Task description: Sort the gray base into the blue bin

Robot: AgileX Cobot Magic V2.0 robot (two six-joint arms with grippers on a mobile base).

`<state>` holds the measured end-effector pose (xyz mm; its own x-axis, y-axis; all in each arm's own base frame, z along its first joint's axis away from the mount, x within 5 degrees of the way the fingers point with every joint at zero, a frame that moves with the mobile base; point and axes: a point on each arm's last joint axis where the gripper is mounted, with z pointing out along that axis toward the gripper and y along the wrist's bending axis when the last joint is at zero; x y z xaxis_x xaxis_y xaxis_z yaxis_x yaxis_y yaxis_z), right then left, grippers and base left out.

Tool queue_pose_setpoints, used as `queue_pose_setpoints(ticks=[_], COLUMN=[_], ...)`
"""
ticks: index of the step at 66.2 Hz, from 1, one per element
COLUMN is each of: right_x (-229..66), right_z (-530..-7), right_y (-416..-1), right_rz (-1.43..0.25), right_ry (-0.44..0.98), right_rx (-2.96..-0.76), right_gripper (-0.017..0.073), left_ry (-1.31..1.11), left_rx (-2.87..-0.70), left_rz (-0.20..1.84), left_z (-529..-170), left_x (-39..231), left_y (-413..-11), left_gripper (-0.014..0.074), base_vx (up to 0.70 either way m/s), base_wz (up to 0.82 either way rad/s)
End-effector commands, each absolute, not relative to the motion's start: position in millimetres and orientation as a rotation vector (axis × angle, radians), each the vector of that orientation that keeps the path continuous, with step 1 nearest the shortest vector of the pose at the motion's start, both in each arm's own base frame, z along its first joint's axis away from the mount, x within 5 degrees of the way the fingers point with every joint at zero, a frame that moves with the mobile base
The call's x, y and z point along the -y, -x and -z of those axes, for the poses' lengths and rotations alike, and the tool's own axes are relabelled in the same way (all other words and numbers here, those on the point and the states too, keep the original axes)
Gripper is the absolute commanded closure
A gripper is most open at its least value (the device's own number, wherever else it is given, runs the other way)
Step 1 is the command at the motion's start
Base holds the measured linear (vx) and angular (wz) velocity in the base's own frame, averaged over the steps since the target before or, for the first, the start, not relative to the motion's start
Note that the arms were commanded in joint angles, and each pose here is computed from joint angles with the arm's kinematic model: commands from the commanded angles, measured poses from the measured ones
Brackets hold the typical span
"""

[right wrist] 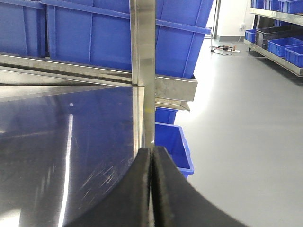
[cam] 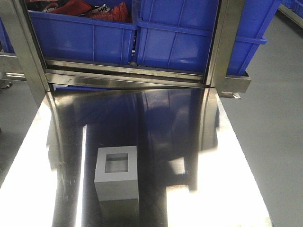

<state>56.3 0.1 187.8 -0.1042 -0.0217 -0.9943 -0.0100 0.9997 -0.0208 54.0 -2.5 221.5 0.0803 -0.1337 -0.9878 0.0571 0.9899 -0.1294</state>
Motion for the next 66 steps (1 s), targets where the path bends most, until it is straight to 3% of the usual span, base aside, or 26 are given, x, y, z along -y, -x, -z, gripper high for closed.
queue_pose_setpoints(ticks=[1,20,34,66], right_x=[0,0,0,0], right_z=[-190,-190,-190,-190], right_y=[-57,-57,-57,-57], right_rz=[0.019,0.019,0.019,0.019], right_ry=[0.031,0.031,0.031,0.031], right_rx=[-1.604,-1.604,-1.604,-1.604], right_gripper=[0.0568,0.0568,0.0568,0.0568], left_ry=[0.054,0.065,0.075,0.077], left_rx=[-1.401,-1.693,-1.961,-2.021], left_rz=[0.153,0.131,0.111,0.107], left_z=[-256,-289,-288,-282], left_x=[3,4,5,6], left_y=[-54,-84,-106,-116], left_gripper=[0.0599,0.0599,0.0599,0.0599], base_vx=[0.0,0.0,0.0,0.0], base_wz=[0.0,0.0,0.0,0.0])
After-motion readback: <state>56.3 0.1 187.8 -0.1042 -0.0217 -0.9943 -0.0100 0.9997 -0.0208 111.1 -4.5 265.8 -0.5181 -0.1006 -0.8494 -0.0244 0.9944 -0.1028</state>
